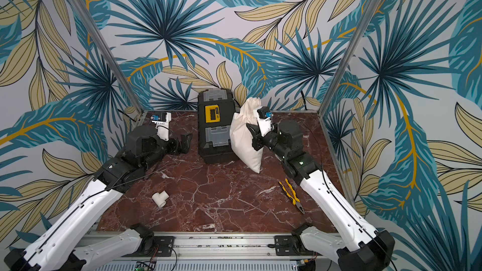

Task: Close the soil bag
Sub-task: Place the soil bag at the center of the board.

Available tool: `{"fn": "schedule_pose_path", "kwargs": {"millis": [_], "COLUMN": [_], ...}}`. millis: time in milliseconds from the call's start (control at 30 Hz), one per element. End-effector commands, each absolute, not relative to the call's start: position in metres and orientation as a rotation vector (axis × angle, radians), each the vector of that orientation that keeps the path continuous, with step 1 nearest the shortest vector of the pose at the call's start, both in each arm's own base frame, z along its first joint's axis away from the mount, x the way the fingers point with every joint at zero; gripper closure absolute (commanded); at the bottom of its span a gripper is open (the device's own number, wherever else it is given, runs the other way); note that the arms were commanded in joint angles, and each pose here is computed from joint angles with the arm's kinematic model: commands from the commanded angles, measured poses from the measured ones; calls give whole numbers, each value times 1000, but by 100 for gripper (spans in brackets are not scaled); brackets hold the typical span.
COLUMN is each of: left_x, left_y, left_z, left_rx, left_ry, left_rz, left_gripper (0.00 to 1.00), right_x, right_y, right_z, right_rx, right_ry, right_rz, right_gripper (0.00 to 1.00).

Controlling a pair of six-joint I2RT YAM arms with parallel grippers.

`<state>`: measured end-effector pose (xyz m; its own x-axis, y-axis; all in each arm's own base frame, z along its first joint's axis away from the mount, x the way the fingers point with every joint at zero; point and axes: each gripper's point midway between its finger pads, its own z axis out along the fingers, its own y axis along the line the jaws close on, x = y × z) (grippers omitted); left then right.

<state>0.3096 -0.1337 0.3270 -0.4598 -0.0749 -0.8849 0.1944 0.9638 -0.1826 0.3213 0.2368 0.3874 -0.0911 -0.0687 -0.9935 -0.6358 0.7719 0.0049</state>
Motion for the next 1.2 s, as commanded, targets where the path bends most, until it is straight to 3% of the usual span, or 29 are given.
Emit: {"fn": "schedule_pose_path", "kwargs": {"millis": [0,433,867,1167], "left_x": [305,308,303,293], "left_y": [-122,-127,-130,-122], "left_z": [318,305,299,298], "left_rx": [31,-20,-21,-32], "left_ry": [2048,2085,2086,2076], "left_rz": [-273,-318,-360,-353], "left_gripper": [0,0,0,0], "right_x": [356,434,472,472], "right_y": [195,194,224,234], "right_z": [445,426,328,249], "right_rx": [-262,-170,-375,-487], "right_ry": [1484,1492,1600,1690], "right_rz": [321,43,28,34], "right_gripper": [100,100,100,100]}}
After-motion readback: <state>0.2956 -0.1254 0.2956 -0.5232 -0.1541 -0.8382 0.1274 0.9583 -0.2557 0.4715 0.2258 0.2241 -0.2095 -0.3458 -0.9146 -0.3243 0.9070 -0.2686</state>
